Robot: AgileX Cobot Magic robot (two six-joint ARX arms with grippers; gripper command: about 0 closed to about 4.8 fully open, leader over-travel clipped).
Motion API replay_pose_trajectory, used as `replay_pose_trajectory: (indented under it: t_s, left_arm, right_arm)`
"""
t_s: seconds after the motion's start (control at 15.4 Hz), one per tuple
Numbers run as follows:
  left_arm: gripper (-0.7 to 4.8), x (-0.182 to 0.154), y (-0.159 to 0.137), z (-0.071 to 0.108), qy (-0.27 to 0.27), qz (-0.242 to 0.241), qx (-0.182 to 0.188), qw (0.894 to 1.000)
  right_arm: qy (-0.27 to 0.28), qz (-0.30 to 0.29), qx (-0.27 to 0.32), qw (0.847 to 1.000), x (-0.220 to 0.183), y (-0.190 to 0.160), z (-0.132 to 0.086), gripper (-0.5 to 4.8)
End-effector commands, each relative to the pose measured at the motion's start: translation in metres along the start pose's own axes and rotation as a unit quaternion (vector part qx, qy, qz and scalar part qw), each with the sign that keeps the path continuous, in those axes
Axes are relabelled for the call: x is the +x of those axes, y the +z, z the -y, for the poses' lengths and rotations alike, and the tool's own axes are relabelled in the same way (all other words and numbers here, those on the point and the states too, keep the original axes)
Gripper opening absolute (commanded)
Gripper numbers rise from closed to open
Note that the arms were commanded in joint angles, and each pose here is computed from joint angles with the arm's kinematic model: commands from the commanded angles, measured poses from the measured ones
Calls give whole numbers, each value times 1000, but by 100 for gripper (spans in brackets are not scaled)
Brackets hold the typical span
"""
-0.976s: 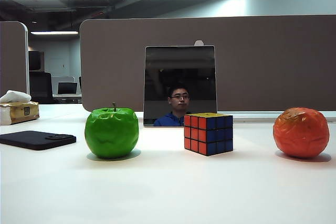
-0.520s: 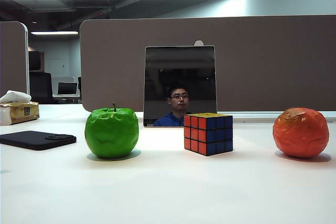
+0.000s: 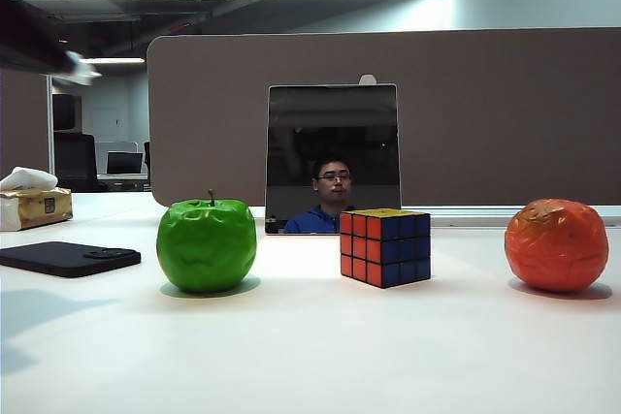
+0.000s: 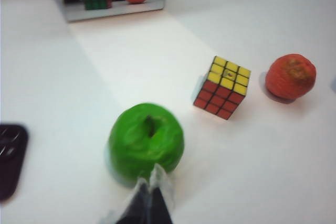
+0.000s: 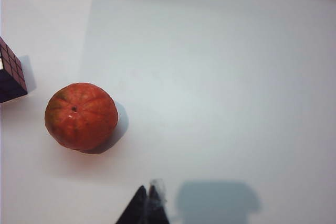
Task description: Move all the fruits on the tabletop near the face of the Rubik's cube that has the color most similar to each fruit.
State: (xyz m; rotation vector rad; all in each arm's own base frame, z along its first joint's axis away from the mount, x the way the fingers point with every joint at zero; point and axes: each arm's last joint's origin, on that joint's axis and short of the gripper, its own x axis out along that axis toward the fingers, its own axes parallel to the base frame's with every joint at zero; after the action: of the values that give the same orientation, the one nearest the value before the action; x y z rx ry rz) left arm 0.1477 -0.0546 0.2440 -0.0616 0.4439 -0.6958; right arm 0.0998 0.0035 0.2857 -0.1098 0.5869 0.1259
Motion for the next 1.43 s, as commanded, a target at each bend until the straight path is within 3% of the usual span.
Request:
replay_pose_trajectory:
  t_s: [0.07, 0.39, 0.52, 0.91, 0.98, 1.37, 1.43]
  left_arm:
    - [-5, 14, 8, 6, 1, 26, 41, 999]
    - [-5, 27, 12, 9, -14, 41, 55, 998]
    - [-5, 37, 7, 4, 13, 19, 53, 998]
    - [-5, 63, -14, -6, 15, -75, 42, 996]
    - [-5, 68, -25, -9, 15, -125, 53, 991]
    - [-5, 66, -33, -9, 11, -166, 61, 984]
    - [-5, 65, -35, -9, 10, -176, 63, 982]
  right_arm:
    - [27, 1, -1, 1000, 3, 3, -1, 0]
    - [56, -3, 2, 998, 6, 4, -2, -1]
    - [56, 7, 2, 998, 6, 6, -2, -1]
    - [64, 18, 0, 998, 6, 8, -2, -1]
    - [183, 14, 3, 983, 5, 5, -9, -1]
    - [205, 10, 4, 979, 4, 3, -11, -1]
    - [233, 16, -11, 972, 3, 3, -14, -1]
